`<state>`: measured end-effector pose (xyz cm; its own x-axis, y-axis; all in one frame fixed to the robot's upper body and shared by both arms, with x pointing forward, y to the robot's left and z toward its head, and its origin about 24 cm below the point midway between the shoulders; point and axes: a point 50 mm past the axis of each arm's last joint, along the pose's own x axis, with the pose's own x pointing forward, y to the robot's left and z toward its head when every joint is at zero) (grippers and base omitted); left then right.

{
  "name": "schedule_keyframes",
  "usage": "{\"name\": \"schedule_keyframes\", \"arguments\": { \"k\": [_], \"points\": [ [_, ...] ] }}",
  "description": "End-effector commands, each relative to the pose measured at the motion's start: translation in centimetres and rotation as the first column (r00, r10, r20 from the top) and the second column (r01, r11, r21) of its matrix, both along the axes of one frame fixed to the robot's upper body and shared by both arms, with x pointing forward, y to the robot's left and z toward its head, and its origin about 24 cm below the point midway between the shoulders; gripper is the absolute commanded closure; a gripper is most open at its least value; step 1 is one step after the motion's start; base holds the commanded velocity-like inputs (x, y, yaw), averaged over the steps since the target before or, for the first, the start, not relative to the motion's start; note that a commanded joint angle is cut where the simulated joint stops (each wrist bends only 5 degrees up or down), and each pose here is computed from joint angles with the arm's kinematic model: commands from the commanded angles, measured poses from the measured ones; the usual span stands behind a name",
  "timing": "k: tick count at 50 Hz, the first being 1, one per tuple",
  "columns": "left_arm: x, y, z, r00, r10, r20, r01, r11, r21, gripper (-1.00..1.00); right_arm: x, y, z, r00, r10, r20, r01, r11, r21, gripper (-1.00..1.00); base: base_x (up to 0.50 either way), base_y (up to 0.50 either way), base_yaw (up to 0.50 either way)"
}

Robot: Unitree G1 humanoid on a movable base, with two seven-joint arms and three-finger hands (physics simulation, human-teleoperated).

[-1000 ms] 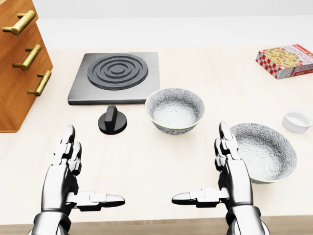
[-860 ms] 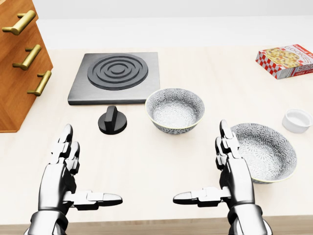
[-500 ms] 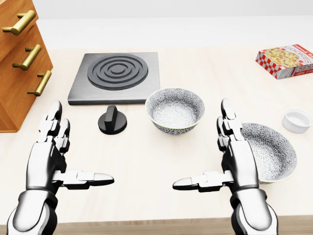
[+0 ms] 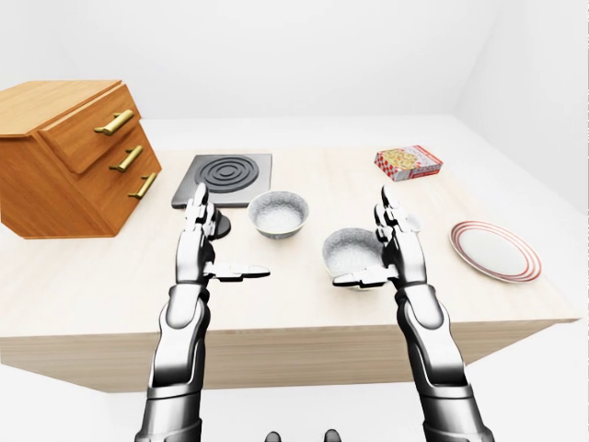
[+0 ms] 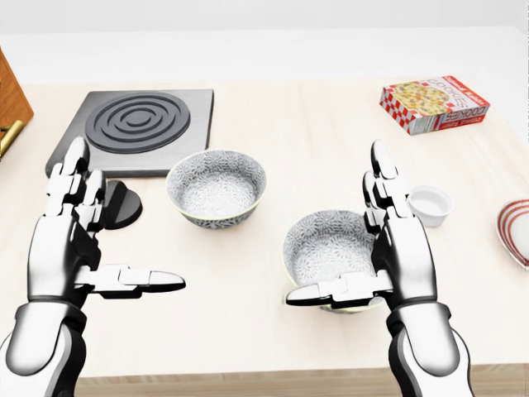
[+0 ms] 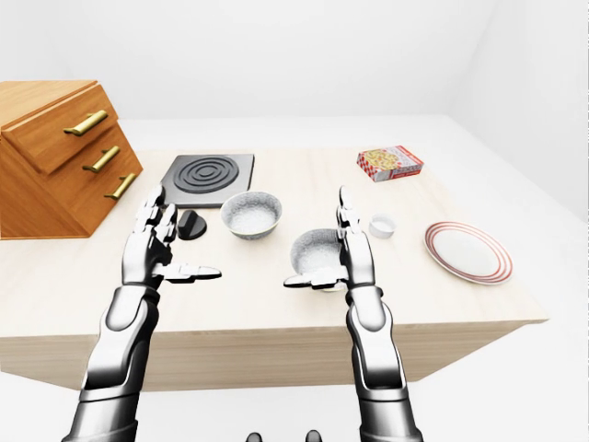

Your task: Pick the akita bowl from table center and place it on the plate.

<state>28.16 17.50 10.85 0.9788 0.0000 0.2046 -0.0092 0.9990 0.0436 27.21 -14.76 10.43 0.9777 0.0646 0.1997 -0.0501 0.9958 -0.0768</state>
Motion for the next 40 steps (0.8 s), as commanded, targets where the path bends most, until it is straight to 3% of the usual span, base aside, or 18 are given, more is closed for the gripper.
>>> {"name": "schedule_keyframes", "arguments": {
  "k": [1,15,27,40],
  "points": [
    [-0.01,0.03,0.24,1.000,0.001,0.010,-0.001,1.000,-0.003,-1.00,-0.07,0.11,0.34,1.000,0.008,0.015,-0.008,1.000,-0.005,-1.00,0.00,-0.50,0.00],
    [0.07,0.10,0.23,1.000,0.005,0.009,-0.005,1.000,-0.003,-1.00,-0.19,0.41,0.21,0.999,0.031,0.009,-0.031,0.999,-0.017,-1.00,0.01,-0.50,0.00],
    [0.07,0.11,0.26,1.000,0.005,0.010,-0.005,1.000,-0.004,-1.00,-0.06,0.42,0.08,0.999,0.038,0.002,-0.038,0.999,-0.027,-1.00,0.20,-0.49,0.00],
    [0.05,0.19,0.28,1.000,0.009,0.011,-0.009,1.000,-0.006,-1.00,-0.27,0.33,-0.41,0.999,0.035,-0.017,-0.035,0.998,-0.045,-1.00,0.11,-0.03,0.00]
  ]
}}
